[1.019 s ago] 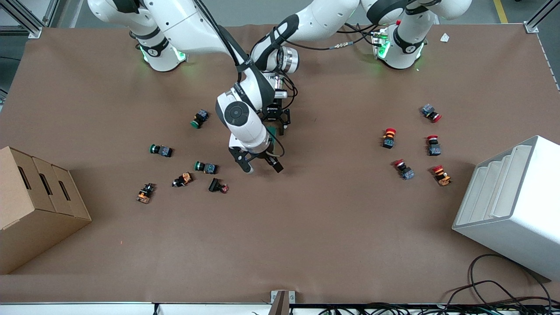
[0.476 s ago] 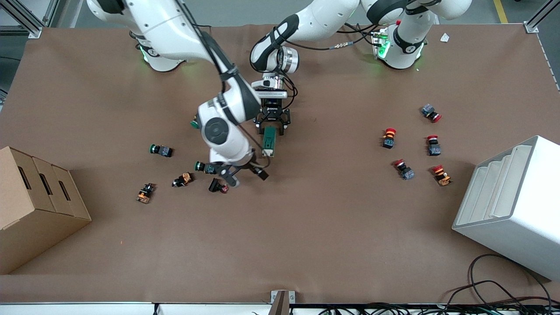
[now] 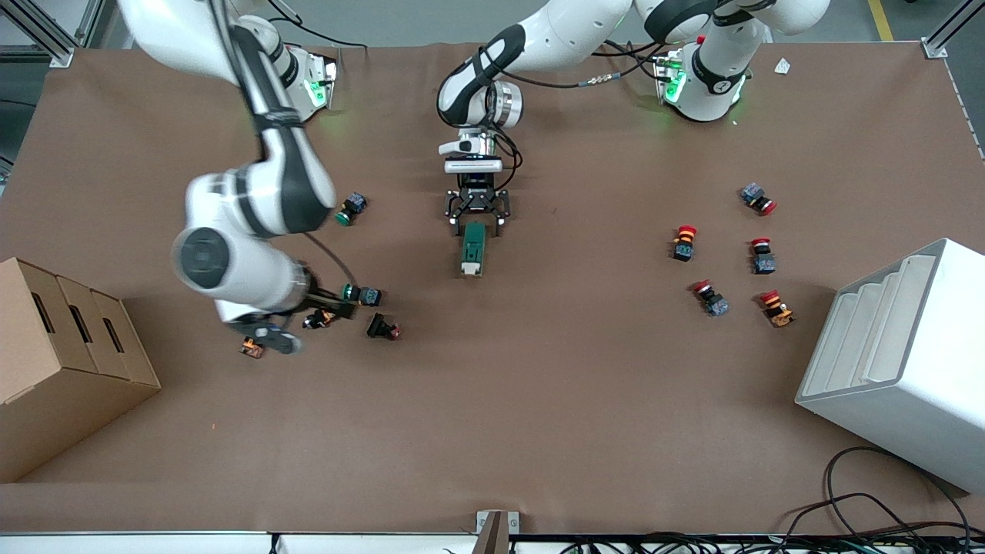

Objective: Close load switch with both arms

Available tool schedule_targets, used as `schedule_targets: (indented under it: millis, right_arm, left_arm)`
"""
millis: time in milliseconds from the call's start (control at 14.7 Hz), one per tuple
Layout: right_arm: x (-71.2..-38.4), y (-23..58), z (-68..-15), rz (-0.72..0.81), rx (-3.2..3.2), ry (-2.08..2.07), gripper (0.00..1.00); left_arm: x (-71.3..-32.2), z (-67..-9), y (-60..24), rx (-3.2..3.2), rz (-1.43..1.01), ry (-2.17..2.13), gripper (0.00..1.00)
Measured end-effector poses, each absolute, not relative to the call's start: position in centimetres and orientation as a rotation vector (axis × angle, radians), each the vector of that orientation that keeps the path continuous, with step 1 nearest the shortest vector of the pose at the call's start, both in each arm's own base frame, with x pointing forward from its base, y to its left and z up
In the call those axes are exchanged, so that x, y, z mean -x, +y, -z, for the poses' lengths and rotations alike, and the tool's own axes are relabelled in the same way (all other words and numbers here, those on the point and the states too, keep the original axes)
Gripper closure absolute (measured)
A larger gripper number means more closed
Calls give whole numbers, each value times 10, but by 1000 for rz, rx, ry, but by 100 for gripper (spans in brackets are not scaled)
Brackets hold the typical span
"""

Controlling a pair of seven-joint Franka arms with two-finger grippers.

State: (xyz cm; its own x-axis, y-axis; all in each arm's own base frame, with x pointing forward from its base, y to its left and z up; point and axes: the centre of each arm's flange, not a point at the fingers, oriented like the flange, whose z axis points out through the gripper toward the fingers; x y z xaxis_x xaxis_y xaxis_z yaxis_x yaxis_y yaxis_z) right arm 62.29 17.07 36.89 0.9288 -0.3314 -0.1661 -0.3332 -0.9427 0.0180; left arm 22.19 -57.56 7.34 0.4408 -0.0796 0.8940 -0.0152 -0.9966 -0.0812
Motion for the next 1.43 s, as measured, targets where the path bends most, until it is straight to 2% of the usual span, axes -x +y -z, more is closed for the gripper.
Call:
schedule_targets:
  millis: [272,476,883,1087,1291,1427]
  right_arm:
    - [-633,71,-440,-306,3128,249,0]
    - [-632,14,-474,-311,3140,160,0]
    - [-626,-45,-510,-290,3156,199,0]
    - [-625,-47,-531,-272,3161,207,0]
    - [-626,-47,-537,-255,3169,206,0]
    - [-627,-46,-541,-244,3176,202,0]
  left_arm:
    - [-233,-99,-597,2628,1376,46,2]
    - [-250,-129,-619,2660,1224,-23,2]
    - [-295,-264,-655,2795,905,-84,1]
    - [-349,-352,-626,2856,732,-52,0]
    - [-425,-445,-560,2962,546,-68,0]
    - [-466,-488,-504,2972,465,-106,0]
